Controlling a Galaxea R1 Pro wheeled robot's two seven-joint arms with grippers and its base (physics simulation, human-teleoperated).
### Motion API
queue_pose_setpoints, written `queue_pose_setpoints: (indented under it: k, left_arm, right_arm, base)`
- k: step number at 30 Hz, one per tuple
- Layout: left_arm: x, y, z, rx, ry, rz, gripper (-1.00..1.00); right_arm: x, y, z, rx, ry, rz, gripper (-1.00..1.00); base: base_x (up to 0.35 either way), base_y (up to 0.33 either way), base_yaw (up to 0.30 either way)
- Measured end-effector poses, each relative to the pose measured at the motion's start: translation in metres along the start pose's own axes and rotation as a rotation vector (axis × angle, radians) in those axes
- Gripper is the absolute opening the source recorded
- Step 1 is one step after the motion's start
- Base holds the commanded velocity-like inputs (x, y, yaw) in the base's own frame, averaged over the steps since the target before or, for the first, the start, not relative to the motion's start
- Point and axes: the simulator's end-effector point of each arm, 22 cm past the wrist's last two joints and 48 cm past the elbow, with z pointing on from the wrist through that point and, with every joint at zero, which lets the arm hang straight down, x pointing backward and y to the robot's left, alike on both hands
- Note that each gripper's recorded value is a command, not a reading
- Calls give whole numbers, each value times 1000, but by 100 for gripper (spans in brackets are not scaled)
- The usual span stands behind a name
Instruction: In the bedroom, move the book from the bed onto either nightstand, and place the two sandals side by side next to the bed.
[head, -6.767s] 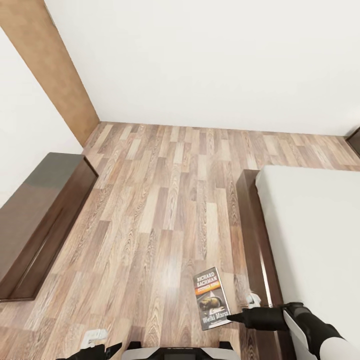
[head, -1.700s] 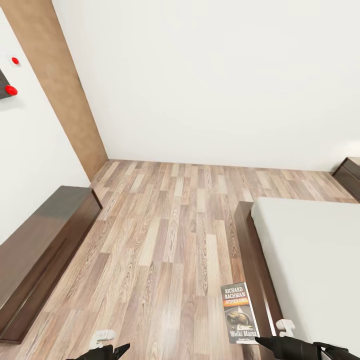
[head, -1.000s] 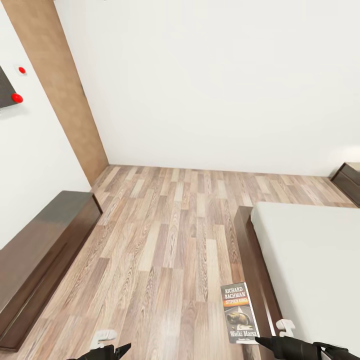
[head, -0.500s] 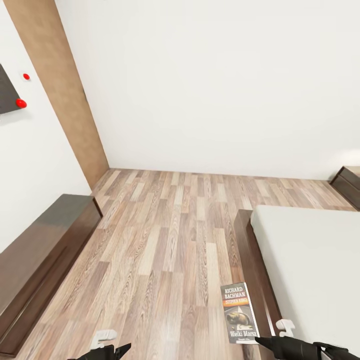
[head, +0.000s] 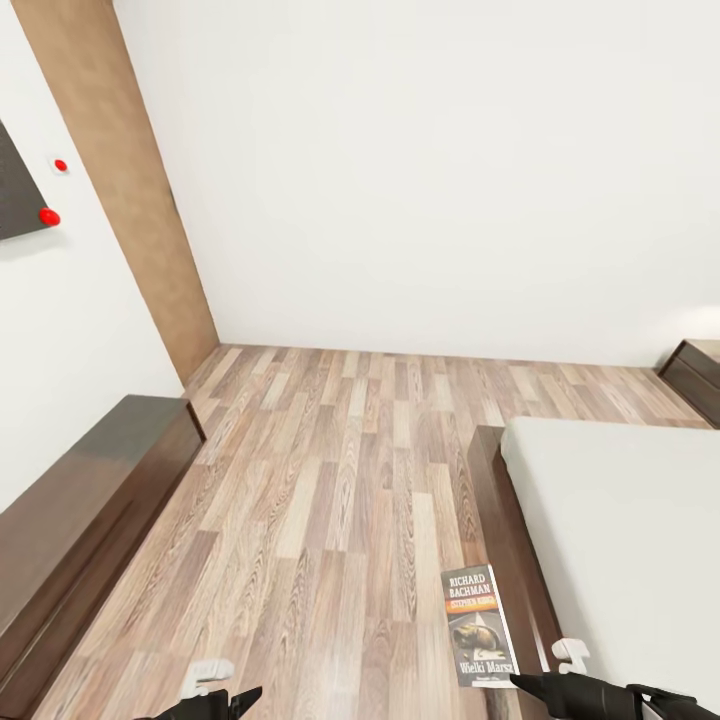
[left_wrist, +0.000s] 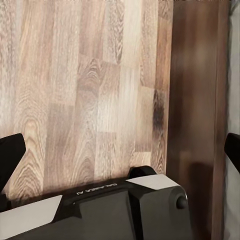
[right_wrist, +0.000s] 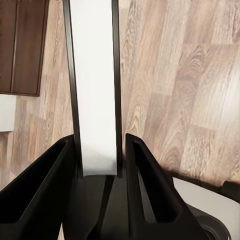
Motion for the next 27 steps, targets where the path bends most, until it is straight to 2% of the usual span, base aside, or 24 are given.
queue_pose_setpoints:
  k: [27]
  left_arm:
    - [-18, -8, -5, 9, -37, 22, 100]
  right_arm:
    - [-16, 9, -7, -9, -34, -27, -100]
  base:
    - [0, 0, 0]
